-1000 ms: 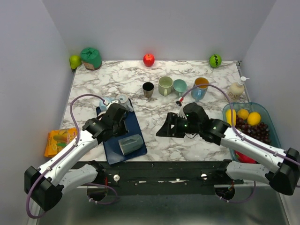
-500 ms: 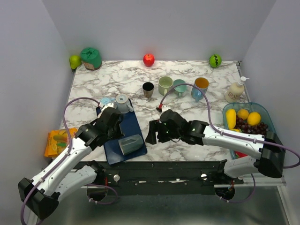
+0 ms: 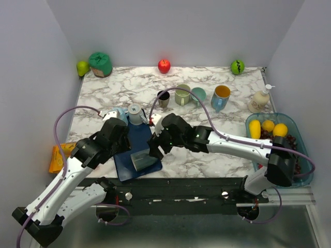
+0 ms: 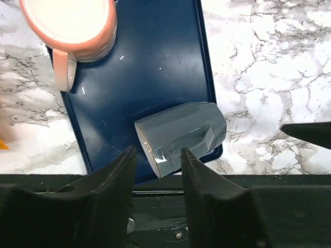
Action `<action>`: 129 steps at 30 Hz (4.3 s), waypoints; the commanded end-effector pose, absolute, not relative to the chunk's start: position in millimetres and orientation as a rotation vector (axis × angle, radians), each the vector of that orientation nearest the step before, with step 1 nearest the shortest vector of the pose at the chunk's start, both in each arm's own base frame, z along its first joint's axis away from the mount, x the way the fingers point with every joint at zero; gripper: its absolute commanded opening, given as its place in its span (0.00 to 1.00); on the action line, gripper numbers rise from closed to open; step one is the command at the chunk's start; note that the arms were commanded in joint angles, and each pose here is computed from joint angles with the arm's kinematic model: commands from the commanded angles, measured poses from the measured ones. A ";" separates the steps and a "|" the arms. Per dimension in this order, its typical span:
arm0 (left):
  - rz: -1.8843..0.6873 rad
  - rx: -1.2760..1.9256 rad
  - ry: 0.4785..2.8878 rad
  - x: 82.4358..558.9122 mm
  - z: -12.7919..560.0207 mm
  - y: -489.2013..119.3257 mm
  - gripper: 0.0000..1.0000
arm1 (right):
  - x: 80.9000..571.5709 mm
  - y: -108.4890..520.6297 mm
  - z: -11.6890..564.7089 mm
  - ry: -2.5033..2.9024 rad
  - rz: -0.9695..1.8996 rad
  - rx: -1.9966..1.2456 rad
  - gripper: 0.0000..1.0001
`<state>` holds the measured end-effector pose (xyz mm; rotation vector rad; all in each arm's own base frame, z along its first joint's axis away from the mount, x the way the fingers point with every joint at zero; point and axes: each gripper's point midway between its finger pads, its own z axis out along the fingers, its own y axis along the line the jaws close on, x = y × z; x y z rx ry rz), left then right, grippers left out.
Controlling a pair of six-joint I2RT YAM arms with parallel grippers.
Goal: Turn the mug right side up
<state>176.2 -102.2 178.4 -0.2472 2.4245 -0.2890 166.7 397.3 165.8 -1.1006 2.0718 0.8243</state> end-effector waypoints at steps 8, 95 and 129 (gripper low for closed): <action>-0.270 -0.309 2.316 157.2 227.8 -71.5 0.66 | 161.3 444.8 152.5 1.818 0.828 -1.560 0.78; -1.124 0.187 1.918 155.2 359.1 -198.3 0.99 | 115.1 328.6 417.6 1.306 1.040 -0.956 0.01; -1.212 0.441 2.064 143.6 336.7 -227.7 0.00 | 126.3 332.7 368.0 1.438 0.913 -1.063 0.05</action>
